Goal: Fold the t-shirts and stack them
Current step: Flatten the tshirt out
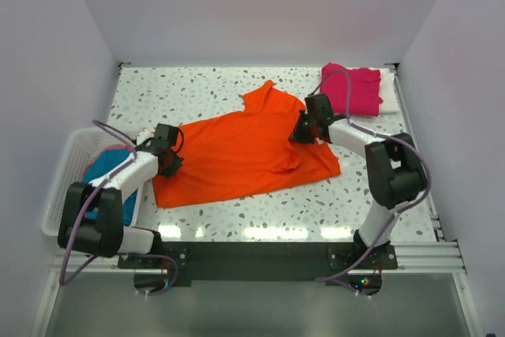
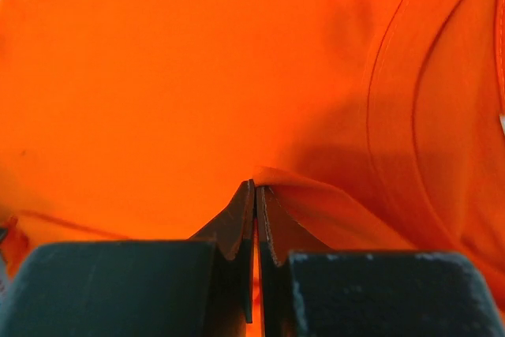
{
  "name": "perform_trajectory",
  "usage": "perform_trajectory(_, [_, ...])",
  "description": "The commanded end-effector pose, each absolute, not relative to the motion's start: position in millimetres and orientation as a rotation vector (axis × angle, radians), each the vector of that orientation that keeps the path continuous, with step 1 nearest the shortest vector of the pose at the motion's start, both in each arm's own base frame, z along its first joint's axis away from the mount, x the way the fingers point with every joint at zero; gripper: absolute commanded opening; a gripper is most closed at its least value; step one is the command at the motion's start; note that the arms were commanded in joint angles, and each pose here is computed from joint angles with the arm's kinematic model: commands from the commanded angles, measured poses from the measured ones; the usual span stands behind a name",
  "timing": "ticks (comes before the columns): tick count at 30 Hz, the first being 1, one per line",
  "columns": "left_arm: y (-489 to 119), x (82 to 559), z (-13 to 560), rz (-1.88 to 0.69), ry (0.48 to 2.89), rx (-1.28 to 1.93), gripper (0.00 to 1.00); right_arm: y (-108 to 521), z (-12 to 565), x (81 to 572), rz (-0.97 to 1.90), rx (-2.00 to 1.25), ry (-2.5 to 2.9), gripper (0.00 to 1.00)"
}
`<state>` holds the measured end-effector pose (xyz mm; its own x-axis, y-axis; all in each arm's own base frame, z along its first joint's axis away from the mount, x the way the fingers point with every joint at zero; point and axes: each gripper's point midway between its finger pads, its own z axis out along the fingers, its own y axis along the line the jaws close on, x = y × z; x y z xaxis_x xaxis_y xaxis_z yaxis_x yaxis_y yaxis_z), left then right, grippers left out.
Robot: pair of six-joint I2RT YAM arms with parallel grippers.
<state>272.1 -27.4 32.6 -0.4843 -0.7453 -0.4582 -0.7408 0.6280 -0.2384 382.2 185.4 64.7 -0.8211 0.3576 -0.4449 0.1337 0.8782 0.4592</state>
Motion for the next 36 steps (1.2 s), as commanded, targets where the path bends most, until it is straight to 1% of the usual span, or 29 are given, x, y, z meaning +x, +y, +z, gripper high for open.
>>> perform_trajectory(1, [-23.5,316.4,38.6,0.070,2.216,-1.191,0.00,186.7,50.0,415.1,0.517,0.404,2.476,0.00])
perform_trajectory(3, [-23.6,326.0,31.9,0.123,2.246,-1.181,0.00,185.4,41.4,419.9,0.495,0.429,2.488,0.00])
perform_trajectory(4, [-25.8,340.2,28.1,0.142,2.261,-1.177,0.00,183.7,32.9,420.9,0.477,0.450,2.502,0.00])
perform_trajectory(6, [-26.0,354.0,23.9,0.176,2.278,-1.154,0.00,181.1,31.0,429.6,0.466,0.476,2.498,0.00])
perform_trajectory(7, [-28.6,368.7,19.4,0.188,2.289,-1.147,0.00,177.7,18.7,430.2,0.442,0.501,2.526,0.00])
perform_trajectory(9, [-32.4,388.8,10.3,0.215,2.323,-1.121,0.00,174.4,22.3,446.0,0.442,0.525,2.516,0.00])
perform_trajectory(10, [-33.7,395.5,7.1,0.224,2.333,-1.116,0.00,171.1,9.7,447.0,0.428,0.551,2.546,0.00])
perform_trajectory(13, [-41.2,426.3,-2.8,0.228,2.368,-1.067,0.00,157.8,11.3,477.1,0.435,0.621,2.518,0.00])
perform_trajectory(15, [-47.1,452.9,-7.5,0.215,2.375,-1.027,0.00,153.5,9.7,490.9,0.436,0.644,2.505,0.00])
perform_trajectory(16, [-48.8,462.2,-9.0,0.209,2.378,-1.014,0.00,148.8,20.9,506.5,0.440,0.661,2.477,0.00])
perform_trajectory(17, [-51.0,471.3,-10.3,0.201,2.383,-1.003,0.00,145.5,9.2,511.7,0.430,0.682,2.495,0.00])
perform_trajectory(18, [-52.3,492.8,-10.9,0.183,2.375,-0.986,0.00,143.8,9.4,518.4,0.431,0.698,2.489,0.00])
perform_trajectory(19, [-54.1,503.6,-12.1,0.164,2.375,-0.974,0.00,139.5,19.2,534.3,0.435,0.711,2.457,0.00])
perform_trajectory(20, [-59.3,514.3,-12.3,0.114,2.386,-0.962,0.00,137.7,10.5,539.3,0.426,0.727,2.467,0.00])
perform_trajectory(21, [-57.4,535.0,-10.2,0.085,2.373,-0.947,0.00,135.6,9.4,545.7,0.427,0.744,2.462,0.00])
perform_trajectory(22, [-56.8,542.5,-9.0,0.073,2.371,-0.951,0.00,133.8,20.5,558.9,0.443,0.747,2.436,0.00])
perform_trajectory(24, [-51.5,558.8,1.7,0.033,2.361,-0.944,0.00,134.7,20.3,567.9,0.470,0.740,2.433,0.00])
perform_trajectory(26, [-46.7,558.3,12.3,0.024,2.354,-0.955,0.00,134.9,35.6,573.3,0.478,0.710,2.417,0.00])
perform_trajectory(27, [-41.7,551.9,24.0,0.020,2.340,-0.962,0.00,136.1,53.8,575.7,0.493,0.681,2.384,0.00])
perform_trajectory(29, [-36.4,545.1,39.0,-0.002,2.306,-0.971,0.00,135.2,60.3,567.1,0.501,0.674,2.374,0.00])
perform_trajectory(30, [-29.3,528.7,48.7,-0.007,2.296,-0.994,0.00,134.5,65.2,564.0,0.502,0.664,2.368,0.00])
perform_trajectory(32, [-25.4,515.1,59.9,-0.043,2.274,-1.012,0.00,131.9,81.9,548.6,0.506,0.645,2.355,0.00])
perform_trajectory(33, [-18.7,497.9,69.0,-0.046,2.263,-1.034,0.00,129.9,92.5,545.5,0.511,0.636,2.329,0.00])
perform_trajectory(35, [-14.3,483.3,79.1,-0.055,2.245,-1.042,0.00,125.5,109.1,523.8,0.506,0.627,2.310,0.00])
perform_trajectory(36, [-11.1,466.4,87.7,-0.056,2.237,-1.046,0.00,123.9,114.1,516.8,0.507,0.622,2.302,0.00])
